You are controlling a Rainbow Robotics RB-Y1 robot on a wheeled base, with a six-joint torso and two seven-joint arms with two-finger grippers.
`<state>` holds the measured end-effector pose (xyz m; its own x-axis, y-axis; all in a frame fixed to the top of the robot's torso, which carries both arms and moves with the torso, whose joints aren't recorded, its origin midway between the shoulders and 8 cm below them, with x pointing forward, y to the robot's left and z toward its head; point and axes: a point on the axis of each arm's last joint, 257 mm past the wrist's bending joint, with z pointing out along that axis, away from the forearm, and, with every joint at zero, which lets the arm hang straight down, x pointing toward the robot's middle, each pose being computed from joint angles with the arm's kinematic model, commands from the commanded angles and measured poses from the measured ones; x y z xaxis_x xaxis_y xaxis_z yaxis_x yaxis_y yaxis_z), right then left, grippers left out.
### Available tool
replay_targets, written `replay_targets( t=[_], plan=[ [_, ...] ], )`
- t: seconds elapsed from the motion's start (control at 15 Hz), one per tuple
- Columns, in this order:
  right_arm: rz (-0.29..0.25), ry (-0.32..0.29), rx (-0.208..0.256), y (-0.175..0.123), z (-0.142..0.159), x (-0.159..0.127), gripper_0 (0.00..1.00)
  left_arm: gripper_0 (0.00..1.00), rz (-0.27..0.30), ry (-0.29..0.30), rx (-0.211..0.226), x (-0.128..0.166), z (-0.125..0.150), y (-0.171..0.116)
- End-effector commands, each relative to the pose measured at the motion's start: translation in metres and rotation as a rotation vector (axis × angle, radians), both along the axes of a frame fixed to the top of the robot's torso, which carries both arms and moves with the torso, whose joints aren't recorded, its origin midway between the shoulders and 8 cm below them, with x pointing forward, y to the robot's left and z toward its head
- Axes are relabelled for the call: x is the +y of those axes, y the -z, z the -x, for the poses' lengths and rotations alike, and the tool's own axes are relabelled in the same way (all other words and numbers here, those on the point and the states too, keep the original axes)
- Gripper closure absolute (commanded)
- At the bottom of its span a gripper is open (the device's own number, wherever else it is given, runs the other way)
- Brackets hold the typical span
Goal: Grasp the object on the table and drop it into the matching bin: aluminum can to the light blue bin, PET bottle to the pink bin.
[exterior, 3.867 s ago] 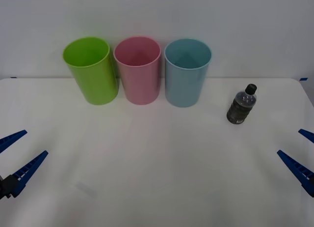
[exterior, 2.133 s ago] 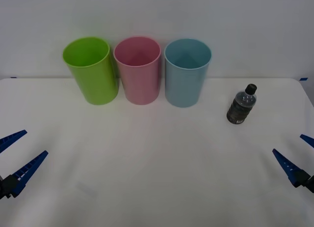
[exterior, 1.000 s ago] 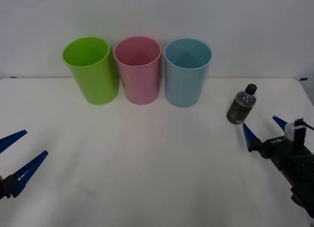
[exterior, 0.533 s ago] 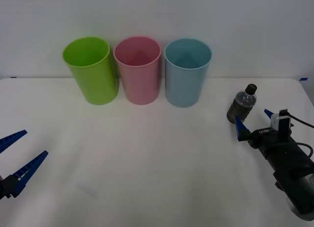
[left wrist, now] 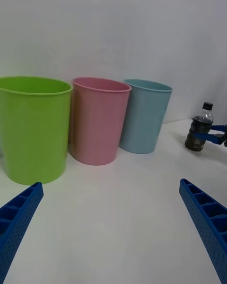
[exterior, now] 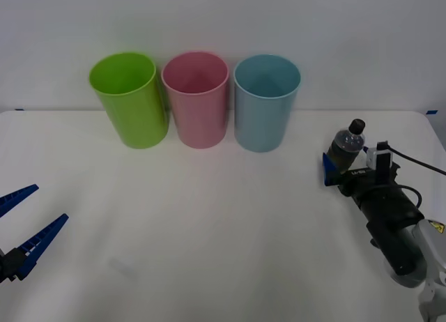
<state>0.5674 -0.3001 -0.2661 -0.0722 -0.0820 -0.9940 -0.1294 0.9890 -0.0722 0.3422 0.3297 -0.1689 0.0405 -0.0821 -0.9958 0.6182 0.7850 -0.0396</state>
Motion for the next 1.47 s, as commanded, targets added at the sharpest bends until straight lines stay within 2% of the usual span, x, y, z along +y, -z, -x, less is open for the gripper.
replay_targets(
  t=[0.07,0.33,0.67,0.73,0.8,0.87,0.93,1.47],
  plan=[
    [0.007,0.013,0.012,0.002,-0.013,0.000,0.00,0.00,0.000,0.000,0.000,0.000,0.000,0.000],
    [0.005,0.020,0.028,0.005,-0.029,0.005,0.00,0.00,0.000,0.000,0.000,0.000,0.000,0.000],
    [0.007,0.030,0.029,0.005,-0.031,0.005,0.00,0.00,0.000,0.000,0.000,0.000,0.000,0.000],
    [0.007,0.033,0.027,0.004,-0.031,0.004,0.06,0.00,0.000,0.000,0.000,0.000,0.000,0.000],
    [0.007,0.032,0.028,0.004,-0.031,0.005,0.55,0.00,0.000,0.000,0.000,0.000,0.000,0.000],
    [0.007,0.033,0.029,0.005,-0.031,0.004,0.94,0.00,0.000,0.000,0.000,0.000,0.000,0.000],
    [0.007,0.030,0.027,0.004,-0.031,0.005,1.00,0.00,0.000,0.000,0.000,0.000,0.000,0.000],
    [-0.008,-0.004,0.007,-0.003,-0.029,0.005,1.00,0.00,0.000,0.000,0.000,0.000,0.000,0.000]
  ],
)
